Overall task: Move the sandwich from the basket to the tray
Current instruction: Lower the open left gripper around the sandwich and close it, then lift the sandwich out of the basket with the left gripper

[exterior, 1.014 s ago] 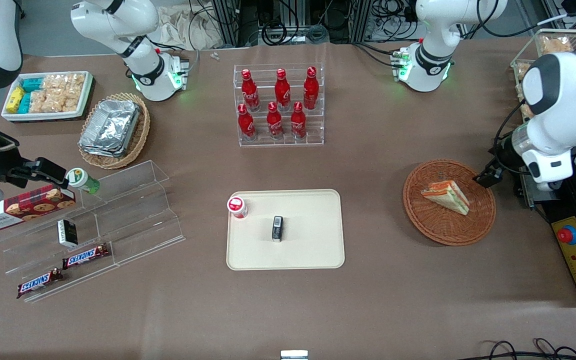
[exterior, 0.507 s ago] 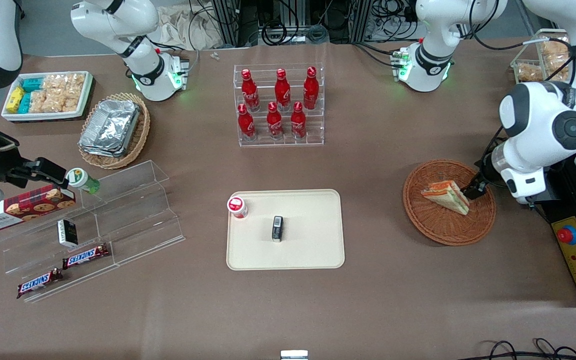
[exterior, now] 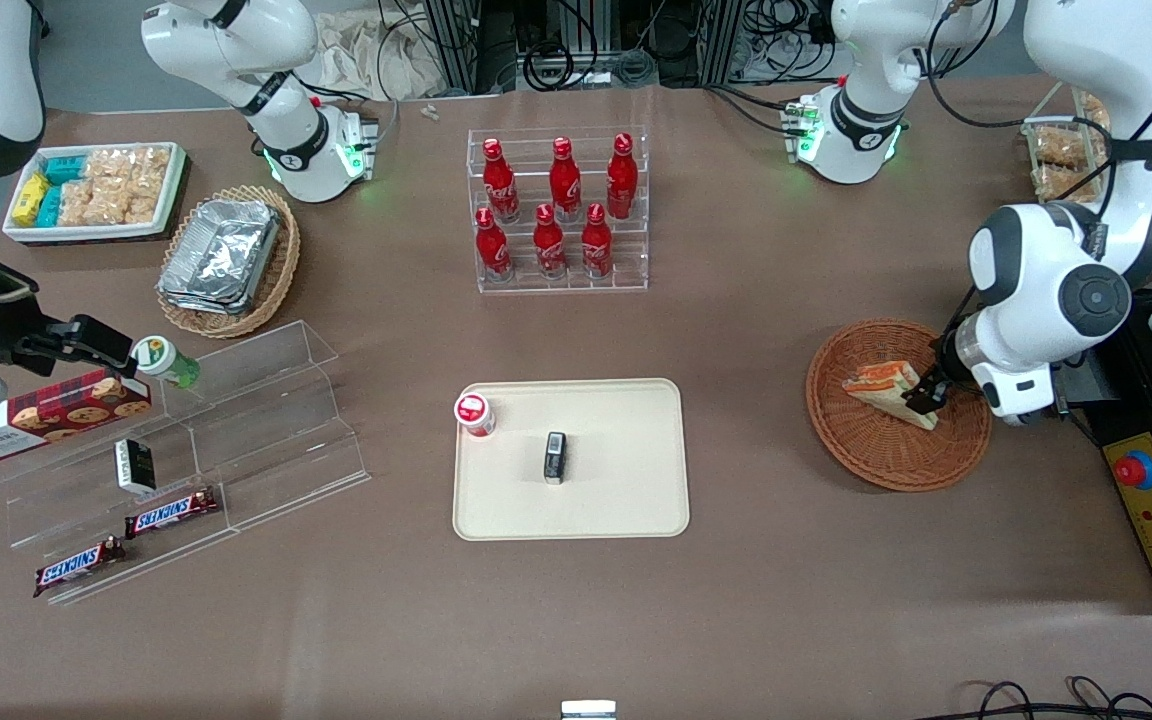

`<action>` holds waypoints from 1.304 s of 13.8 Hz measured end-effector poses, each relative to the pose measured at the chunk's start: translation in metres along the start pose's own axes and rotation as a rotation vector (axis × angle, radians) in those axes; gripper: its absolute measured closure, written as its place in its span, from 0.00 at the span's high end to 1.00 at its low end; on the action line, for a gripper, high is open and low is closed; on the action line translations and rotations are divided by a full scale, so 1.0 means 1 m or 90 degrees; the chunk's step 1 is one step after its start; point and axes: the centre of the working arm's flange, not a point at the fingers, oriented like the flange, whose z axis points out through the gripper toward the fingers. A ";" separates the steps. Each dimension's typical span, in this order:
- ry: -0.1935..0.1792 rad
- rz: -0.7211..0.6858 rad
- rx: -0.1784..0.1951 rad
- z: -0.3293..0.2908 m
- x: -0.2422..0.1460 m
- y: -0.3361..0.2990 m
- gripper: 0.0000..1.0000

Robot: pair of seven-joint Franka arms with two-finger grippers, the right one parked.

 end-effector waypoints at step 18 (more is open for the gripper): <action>-0.004 -0.002 0.014 0.024 -0.012 0.021 0.33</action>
